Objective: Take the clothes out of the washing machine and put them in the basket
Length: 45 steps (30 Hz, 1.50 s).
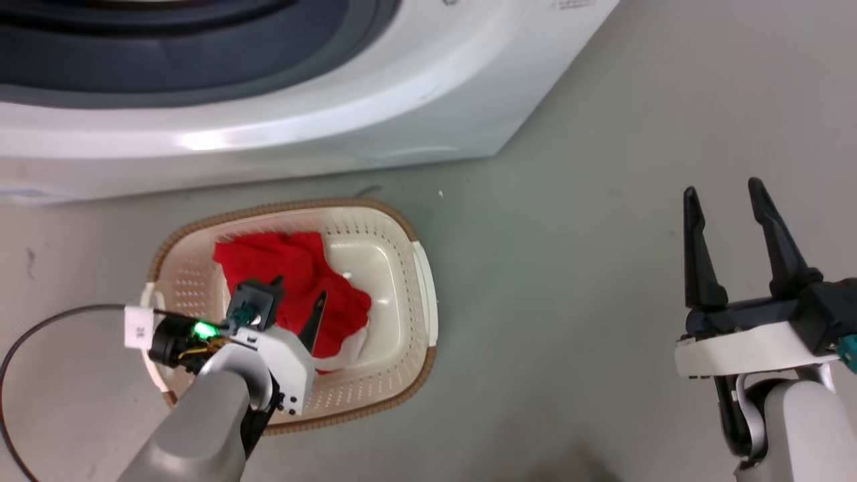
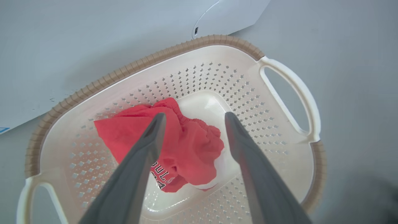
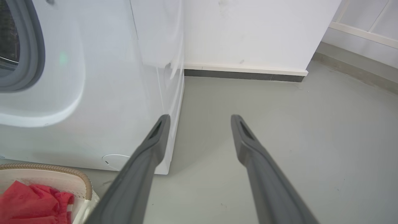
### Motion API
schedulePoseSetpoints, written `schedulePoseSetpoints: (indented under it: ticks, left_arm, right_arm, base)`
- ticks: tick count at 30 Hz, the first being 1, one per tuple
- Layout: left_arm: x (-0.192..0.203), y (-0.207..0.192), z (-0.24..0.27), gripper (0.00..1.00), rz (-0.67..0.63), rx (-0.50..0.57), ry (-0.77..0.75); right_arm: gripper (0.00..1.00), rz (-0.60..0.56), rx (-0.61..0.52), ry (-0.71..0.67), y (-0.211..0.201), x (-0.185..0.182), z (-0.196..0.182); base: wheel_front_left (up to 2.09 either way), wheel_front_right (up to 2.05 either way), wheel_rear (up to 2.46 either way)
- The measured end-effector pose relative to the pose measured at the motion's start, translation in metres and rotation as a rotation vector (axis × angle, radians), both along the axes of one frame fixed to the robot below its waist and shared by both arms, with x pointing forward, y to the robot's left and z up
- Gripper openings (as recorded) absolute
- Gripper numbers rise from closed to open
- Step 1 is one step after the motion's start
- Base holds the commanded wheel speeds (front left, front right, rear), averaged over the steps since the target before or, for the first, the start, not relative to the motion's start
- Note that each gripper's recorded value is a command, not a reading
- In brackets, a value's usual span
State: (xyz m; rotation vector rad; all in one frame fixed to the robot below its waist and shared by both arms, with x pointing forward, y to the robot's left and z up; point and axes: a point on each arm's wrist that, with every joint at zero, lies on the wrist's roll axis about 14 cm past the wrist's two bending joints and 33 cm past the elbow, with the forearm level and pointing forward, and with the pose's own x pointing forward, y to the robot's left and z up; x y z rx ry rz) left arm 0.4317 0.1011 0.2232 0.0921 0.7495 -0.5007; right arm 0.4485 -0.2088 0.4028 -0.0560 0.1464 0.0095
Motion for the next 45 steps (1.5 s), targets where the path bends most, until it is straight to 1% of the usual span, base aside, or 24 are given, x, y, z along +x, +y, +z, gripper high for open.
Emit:
schedulePoseSetpoints:
  ticks: [7,15,19,22,24,30,35,36,40,45]
  left_arm:
    - [0.006,0.008,0.066,1.00,0.101,-0.089,-0.163]
    - [0.010,0.019,0.138,1.00,0.151,-0.144,-0.370]
    - [0.020,0.020,0.168,1.00,0.155,-0.167,-0.469]
    - [0.034,0.026,0.183,1.00,0.186,-0.189,-0.525]
    - [0.043,0.031,0.187,1.00,0.191,-0.186,-0.549]
    - [0.099,0.033,0.215,1.00,0.148,-0.179,-0.667]
    - [0.161,0.034,0.227,1.00,0.128,-0.143,-0.671]
    - [0.174,0.034,0.229,1.00,0.115,-0.118,-0.666]
    - [0.223,0.033,0.226,1.00,0.086,-0.048,-0.606]
    - [0.270,0.034,0.197,1.00,0.087,0.016,-0.427]
  right_arm:
    - [1.00,0.018,0.008,-0.066,0.008,-0.011,0.032]
    - [1.00,0.042,0.020,-0.125,0.018,-0.023,0.059]
    - [1.00,0.036,0.028,-0.139,0.016,-0.026,0.065]
    - [1.00,0.021,0.032,-0.129,0.012,-0.027,0.062]
    - [1.00,0.014,0.034,-0.120,0.009,-0.028,0.058]
    - [1.00,-0.019,0.042,-0.079,-0.001,-0.027,0.042]
    - [1.00,-0.044,0.045,-0.039,-0.009,-0.025,0.026]
    - [1.00,-0.049,0.047,-0.027,-0.010,-0.025,0.021]
    - [1.00,-0.066,0.051,0.010,-0.016,-0.021,0.006]
    - [1.00,-0.087,0.068,0.063,-0.021,-0.019,-0.017]
  base:
    - [0.00,0.00,0.00]
    - [0.00,0.00,0.00]
    - [0.00,0.00,0.00]
    - [0.00,0.00,0.00]
    - [0.00,0.00,0.00]
    - [0.00,0.00,0.00]
    - [0.00,0.00,0.00]
    - [0.00,0.00,0.00]
    - [0.00,0.00,0.00]
    - [0.00,0.00,0.00]
